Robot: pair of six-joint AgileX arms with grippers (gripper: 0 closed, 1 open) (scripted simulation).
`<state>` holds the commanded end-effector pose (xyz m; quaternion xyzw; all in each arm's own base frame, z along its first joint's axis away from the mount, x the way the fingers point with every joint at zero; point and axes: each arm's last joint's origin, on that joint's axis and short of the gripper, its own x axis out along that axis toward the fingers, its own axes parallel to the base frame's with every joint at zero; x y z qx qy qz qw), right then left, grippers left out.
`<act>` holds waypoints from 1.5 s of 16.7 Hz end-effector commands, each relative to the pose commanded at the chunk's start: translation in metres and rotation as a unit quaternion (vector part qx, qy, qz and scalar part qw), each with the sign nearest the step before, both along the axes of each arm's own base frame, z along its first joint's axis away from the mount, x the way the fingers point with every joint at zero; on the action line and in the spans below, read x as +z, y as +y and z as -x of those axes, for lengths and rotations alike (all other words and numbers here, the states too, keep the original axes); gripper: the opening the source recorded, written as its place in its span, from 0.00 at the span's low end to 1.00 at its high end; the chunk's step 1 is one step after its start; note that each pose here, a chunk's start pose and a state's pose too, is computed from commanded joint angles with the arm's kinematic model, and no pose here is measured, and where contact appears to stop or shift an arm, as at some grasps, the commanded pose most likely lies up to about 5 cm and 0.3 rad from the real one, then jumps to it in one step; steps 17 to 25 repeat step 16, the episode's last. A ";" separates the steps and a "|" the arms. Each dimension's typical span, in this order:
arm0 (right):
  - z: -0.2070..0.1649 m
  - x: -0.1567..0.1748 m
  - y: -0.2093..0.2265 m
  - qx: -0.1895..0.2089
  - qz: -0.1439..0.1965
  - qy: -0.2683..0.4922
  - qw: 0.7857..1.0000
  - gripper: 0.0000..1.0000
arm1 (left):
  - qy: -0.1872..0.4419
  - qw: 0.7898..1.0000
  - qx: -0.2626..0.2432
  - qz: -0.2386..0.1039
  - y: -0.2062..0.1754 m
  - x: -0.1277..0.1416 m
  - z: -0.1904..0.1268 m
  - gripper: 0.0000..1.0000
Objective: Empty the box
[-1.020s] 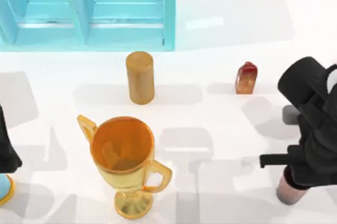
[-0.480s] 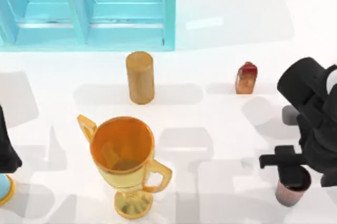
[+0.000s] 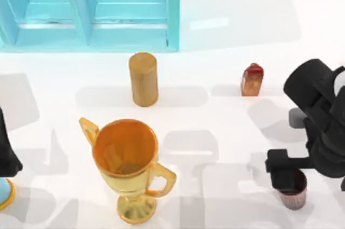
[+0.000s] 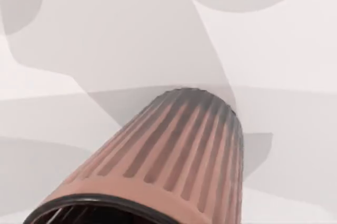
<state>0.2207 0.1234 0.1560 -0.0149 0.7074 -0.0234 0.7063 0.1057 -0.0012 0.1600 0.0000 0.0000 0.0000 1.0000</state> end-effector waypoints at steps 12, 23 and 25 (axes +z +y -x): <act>-0.004 0.074 0.002 -0.003 0.004 0.005 1.000 1.00 | 0.000 1.000 0.000 0.000 0.000 0.000 0.000 1.00; 0.000 0.100 0.000 0.000 0.000 0.000 1.000 1.00 | 0.000 1.000 0.000 0.000 0.000 0.000 0.000 1.00; 0.000 0.100 0.000 0.000 0.000 0.000 1.000 1.00 | 0.000 1.000 0.000 0.000 0.000 0.000 0.000 1.00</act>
